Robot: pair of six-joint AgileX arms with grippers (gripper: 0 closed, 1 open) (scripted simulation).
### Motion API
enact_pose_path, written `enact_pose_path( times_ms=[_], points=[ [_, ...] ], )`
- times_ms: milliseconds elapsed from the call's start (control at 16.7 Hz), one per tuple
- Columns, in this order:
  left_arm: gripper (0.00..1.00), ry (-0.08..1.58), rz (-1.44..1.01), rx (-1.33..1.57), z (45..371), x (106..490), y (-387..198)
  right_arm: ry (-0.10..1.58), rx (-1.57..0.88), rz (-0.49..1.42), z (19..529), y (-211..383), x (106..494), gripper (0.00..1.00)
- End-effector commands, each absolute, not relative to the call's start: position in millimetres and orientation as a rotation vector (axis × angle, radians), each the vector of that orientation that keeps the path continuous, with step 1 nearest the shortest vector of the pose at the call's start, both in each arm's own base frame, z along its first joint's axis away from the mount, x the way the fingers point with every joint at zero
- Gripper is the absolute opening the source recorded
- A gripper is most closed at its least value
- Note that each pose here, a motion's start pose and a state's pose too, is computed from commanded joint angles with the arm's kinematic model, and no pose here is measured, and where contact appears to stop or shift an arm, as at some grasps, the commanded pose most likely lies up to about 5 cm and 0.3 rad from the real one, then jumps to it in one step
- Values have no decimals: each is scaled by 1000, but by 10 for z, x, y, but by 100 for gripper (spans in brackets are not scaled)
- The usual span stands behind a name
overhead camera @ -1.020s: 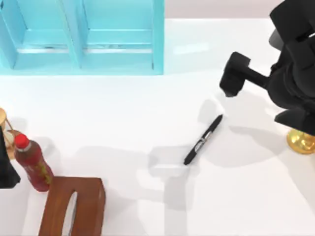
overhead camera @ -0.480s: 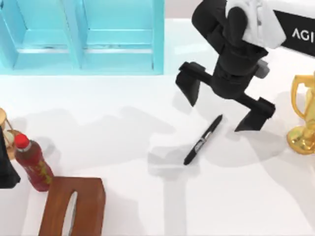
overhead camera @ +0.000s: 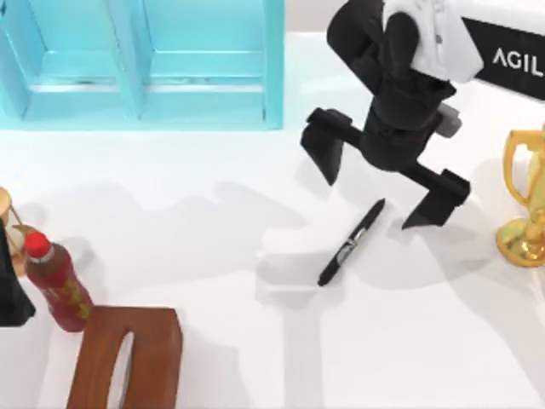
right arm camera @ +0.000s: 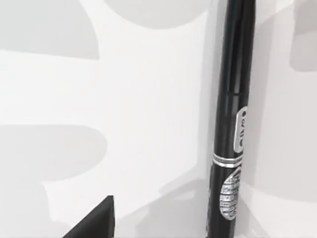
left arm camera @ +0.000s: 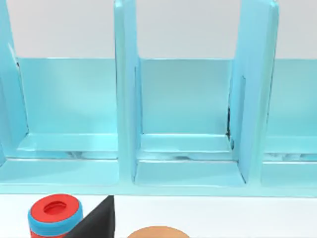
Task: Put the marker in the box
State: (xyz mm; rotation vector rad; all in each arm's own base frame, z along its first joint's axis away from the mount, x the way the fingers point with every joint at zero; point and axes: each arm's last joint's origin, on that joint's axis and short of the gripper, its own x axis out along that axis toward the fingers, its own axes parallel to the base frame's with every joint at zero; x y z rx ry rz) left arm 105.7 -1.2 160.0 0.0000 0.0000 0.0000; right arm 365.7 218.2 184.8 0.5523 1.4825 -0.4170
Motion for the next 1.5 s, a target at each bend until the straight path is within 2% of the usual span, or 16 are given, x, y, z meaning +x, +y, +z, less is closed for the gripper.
enact_pose_path(
  times_ms=[480,780,1500],
  points=[
    [100,0,0,0,1600,1057,-12,1478,558,-415,972,2243,3729,100],
    [100,0,0,0,1600,1057,-12,1483,555,-420,862,2246,3720,100],
    [100,0,0,0,1600,1057,-12,1483,555,-420,862,2246,3720,10]
  ],
)
